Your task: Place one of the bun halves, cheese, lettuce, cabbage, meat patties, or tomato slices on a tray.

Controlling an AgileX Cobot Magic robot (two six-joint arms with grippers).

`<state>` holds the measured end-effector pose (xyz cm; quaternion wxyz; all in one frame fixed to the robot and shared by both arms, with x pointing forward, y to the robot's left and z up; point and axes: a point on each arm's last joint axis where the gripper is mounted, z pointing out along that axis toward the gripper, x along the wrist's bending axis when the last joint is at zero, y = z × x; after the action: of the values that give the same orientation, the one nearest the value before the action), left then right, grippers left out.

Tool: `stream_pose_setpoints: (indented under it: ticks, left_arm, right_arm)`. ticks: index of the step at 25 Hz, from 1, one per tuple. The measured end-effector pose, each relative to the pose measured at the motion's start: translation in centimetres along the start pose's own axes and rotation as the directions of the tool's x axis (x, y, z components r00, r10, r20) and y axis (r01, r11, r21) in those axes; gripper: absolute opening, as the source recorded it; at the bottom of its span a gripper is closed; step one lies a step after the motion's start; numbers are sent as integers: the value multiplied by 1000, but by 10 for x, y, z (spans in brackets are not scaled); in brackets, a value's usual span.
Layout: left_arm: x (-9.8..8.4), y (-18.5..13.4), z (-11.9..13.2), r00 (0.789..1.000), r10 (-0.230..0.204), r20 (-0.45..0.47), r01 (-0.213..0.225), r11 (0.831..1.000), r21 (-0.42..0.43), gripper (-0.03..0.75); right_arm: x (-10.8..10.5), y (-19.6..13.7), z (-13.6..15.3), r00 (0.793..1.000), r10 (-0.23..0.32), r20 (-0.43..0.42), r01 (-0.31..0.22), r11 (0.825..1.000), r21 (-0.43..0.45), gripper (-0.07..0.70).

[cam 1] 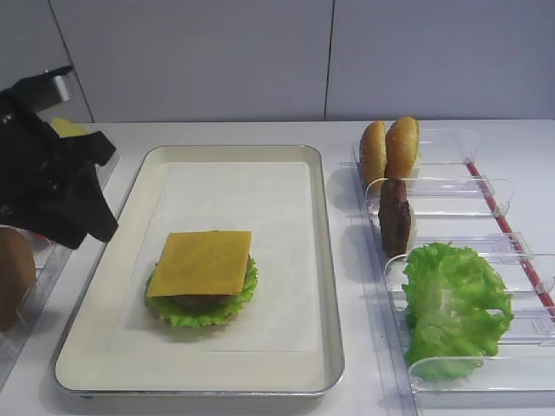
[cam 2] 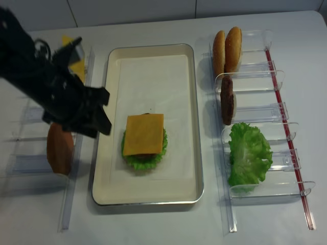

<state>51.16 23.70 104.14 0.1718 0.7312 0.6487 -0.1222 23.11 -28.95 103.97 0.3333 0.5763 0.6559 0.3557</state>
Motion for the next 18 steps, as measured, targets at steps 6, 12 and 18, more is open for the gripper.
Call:
stream_pose_setpoints:
  ticks: [6,12,18]
  left_arm:
    - [-4,4,-27,996,-11,-91,4,997,-77,280]
    - [-15,-21,-54,968,26,-251,-64,987,-147,280]
    - [-24,-77,-85,951,49,-305,-133,956,-261,267]
  right_arm:
    - [0,0,0,1000,0,0,0,1000,0,157]
    - [0,0,0,1000,0,0,0,1000,0,157]
    - [0,0,0,1000,0,0,0,1000,0,157]
